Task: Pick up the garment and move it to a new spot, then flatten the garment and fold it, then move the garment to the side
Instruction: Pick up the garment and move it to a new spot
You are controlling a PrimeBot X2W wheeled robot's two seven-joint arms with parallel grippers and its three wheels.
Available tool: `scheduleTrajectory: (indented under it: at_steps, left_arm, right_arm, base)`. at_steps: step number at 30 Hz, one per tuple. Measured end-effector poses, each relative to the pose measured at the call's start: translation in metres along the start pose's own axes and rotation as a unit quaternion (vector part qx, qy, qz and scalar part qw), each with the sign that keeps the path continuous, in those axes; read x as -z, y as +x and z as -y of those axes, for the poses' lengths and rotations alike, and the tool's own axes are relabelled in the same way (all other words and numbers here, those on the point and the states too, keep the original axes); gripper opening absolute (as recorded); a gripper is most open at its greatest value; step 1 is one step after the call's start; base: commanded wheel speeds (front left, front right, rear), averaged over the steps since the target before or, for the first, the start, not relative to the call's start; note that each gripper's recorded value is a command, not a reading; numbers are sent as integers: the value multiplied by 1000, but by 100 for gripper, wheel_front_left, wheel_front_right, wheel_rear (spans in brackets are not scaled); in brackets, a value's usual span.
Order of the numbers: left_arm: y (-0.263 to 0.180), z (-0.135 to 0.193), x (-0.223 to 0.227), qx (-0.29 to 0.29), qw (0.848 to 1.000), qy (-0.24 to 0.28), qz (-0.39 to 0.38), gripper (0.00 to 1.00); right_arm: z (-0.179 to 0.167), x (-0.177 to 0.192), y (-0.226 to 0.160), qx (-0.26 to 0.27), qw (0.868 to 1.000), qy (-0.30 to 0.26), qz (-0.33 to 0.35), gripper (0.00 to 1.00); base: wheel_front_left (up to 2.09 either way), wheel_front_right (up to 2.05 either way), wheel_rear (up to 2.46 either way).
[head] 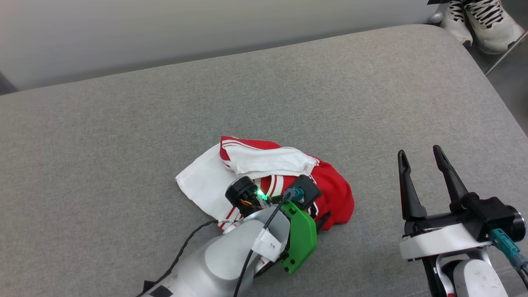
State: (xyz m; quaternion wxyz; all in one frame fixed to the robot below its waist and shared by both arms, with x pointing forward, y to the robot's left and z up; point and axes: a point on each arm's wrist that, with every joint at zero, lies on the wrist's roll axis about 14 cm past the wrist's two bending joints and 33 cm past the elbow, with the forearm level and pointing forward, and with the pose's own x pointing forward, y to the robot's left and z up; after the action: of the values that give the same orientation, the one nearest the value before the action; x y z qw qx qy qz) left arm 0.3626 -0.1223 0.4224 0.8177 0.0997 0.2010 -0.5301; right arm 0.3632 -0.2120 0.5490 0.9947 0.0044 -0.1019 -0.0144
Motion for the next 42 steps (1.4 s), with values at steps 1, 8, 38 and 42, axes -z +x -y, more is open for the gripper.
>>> scheduleTrajectory:
  at_steps: [1, 8, 38, 42]
  left_arm:
    - [-1, -2, 1, -3, 1000, -3, 2, 100]
    - [-16, -15, -11, -33, 998, -36, 44, 100]
    - [-295, -134, -30, -455, 823, -108, 324, 100]
    - [-294, -117, -23, -456, 820, -101, 331, 100]
  right_arm:
    - [-1, 0, 0, -1, 1000, 0, 0, 100]
    - [-13, 4, 4, -19, 1000, 5, -4, 100]
    - [-85, -5, 14, -125, 992, 32, 17, 100]
    - [-84, -2, 12, -123, 992, 32, 12, 100]
  base:
    - [0, 0, 0]
    - [0, 0, 0]
    - [0, 0, 0]
    - [0, 0, 0]
